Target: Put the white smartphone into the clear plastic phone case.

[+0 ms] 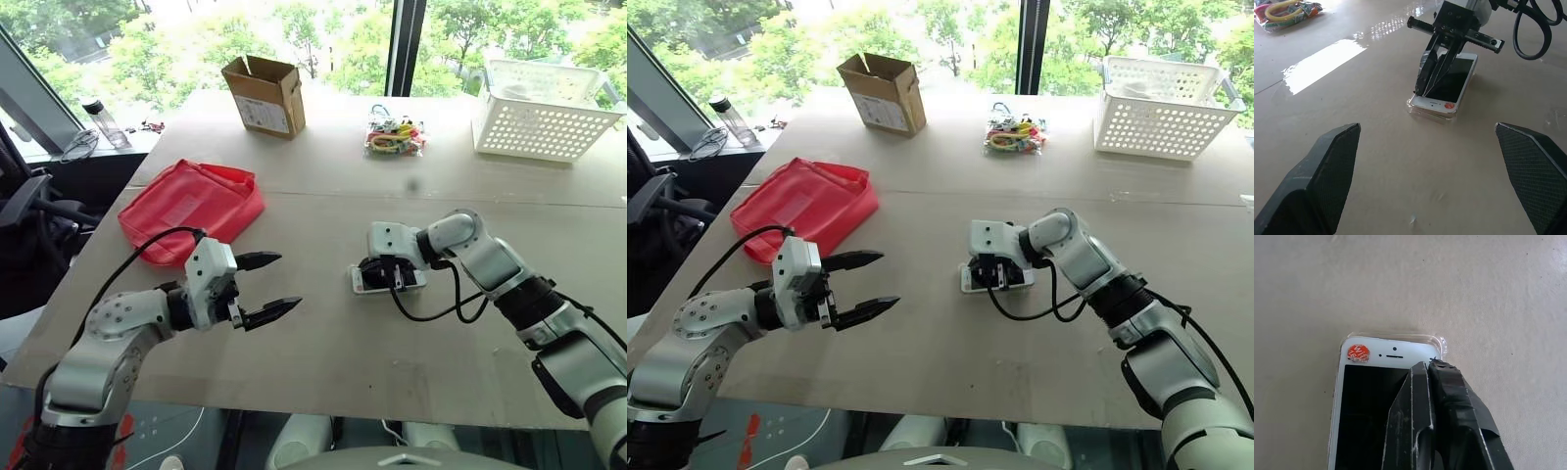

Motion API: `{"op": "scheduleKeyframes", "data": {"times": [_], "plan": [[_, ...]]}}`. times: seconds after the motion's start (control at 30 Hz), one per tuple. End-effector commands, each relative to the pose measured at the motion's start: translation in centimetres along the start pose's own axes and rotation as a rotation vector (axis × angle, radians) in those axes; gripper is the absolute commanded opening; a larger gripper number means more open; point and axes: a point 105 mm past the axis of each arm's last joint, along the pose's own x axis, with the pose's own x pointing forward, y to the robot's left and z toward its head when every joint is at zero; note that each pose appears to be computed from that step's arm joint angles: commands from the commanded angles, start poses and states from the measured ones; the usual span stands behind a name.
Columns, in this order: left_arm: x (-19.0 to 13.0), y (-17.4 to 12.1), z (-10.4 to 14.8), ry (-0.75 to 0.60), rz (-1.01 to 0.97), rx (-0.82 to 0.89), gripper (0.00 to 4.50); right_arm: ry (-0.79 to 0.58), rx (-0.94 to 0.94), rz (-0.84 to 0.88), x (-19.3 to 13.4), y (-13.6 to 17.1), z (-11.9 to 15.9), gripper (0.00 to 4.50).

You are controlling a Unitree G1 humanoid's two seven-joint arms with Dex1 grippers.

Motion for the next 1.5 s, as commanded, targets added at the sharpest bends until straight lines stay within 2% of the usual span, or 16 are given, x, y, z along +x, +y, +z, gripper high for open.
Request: {"op": "scheduleKeyframes", "data": {"times": [0.03,0.1,0.17,0.27,0.37,0.47,0.63,0.77,0.97,1.27,1.4,1.5], "plan": [[0.4,-0.3,0.6,-0.022,-0.005,0.034,4.50,0.095,0.151,0.097,1.9,2.9,-4.3,0.08],[0.4,-0.2,0.7,-0.025,-0.005,0.033,4.50,-0.107,0.193,0.042,0.8,1.2,-0.8,0.08],[0.4,-0.1,0.6,-0.025,-0.003,0.032,4.50,-0.250,0.218,0.004,-0.9,0.0,1.8,0.08],[0.3,-0.2,0.5,-0.023,-0.005,0.028,4.50,-0.385,0.231,0.017,-3.4,-0.2,4.7,0.08],[0.3,-0.3,0.4,-0.023,-0.009,0.025,4.50,-0.443,0.247,0.069,-4.7,0.8,6.3,0.08],[0.4,-0.3,0.4,-0.023,-0.012,0.023,4.50,-0.392,0.244,0.131,-5.1,2.3,6.1,0.08],[0.5,-0.2,0.4,-0.024,-0.017,0.024,4.50,-0.215,0.196,0.174,-3.8,4.1,3.2,0.08],[0.5,-0.2,0.4,-0.023,-0.018,0.026,4.50,-0.181,0.200,0.180,-3.1,4.4,2.3,0.08],[0.4,-0.2,0.4,-0.019,-0.015,0.028,4.50,-0.169,0.205,0.190,-2.5,4.4,1.9,0.08],[0.3,-0.3,0.6,-0.016,-0.013,0.029,4.50,-0.159,0.204,0.116,-1.7,2.8,1.3,0.08],[0.2,-0.3,0.6,-0.015,-0.016,0.029,4.50,-0.243,0.239,0.202,-2.5,3.7,3.0,0.08],[0.2,-0.3,0.6,-0.015,-0.017,0.028,4.50,-0.303,0.260,0.204,-2.8,3.5,4.3,0.08]]}}
